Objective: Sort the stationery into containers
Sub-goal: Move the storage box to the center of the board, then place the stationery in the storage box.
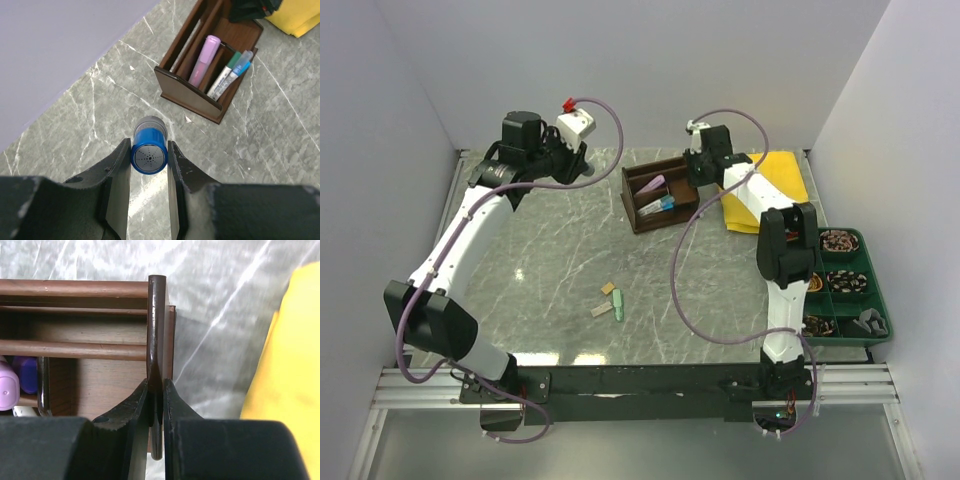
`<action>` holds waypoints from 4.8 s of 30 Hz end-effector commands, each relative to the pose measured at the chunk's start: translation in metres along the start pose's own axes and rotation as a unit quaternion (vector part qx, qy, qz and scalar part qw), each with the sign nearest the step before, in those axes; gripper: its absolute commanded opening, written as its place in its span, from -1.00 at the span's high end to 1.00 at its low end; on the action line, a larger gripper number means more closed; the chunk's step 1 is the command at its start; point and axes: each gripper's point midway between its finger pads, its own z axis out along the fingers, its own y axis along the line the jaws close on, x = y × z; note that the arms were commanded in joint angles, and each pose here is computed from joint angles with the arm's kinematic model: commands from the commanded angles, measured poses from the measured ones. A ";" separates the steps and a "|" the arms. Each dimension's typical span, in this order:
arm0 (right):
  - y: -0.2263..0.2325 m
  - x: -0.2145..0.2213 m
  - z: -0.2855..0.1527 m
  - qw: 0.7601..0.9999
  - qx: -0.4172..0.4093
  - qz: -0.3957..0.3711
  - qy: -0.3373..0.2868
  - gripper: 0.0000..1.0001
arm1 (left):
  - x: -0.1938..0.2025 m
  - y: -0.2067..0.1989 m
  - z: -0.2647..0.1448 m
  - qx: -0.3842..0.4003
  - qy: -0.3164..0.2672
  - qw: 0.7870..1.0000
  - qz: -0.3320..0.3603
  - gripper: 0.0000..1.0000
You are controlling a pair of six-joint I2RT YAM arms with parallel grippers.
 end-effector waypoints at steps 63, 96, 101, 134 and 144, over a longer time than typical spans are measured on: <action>0.137 0.094 -0.189 0.992 -0.023 0.117 0.035 -0.25 | 0.004 -0.108 -0.057 0.215 -0.004 0.969 0.125 0.69; -0.040 0.125 -0.236 0.953 0.040 0.292 -0.068 -0.26 | 0.061 -0.210 0.090 0.342 0.173 0.873 0.302 0.82; -0.041 0.122 -0.233 0.952 0.038 0.297 -0.067 -0.26 | 0.063 -0.207 0.101 0.334 0.169 0.880 0.293 0.70; -0.029 0.168 -0.230 0.939 0.054 0.339 -0.023 -0.24 | -0.072 -0.114 0.007 0.029 -0.035 0.988 0.149 -0.99; 0.037 0.194 -0.220 0.961 0.034 0.274 0.008 -0.15 | 0.099 -0.034 -0.046 -0.173 0.085 0.951 -0.241 -0.99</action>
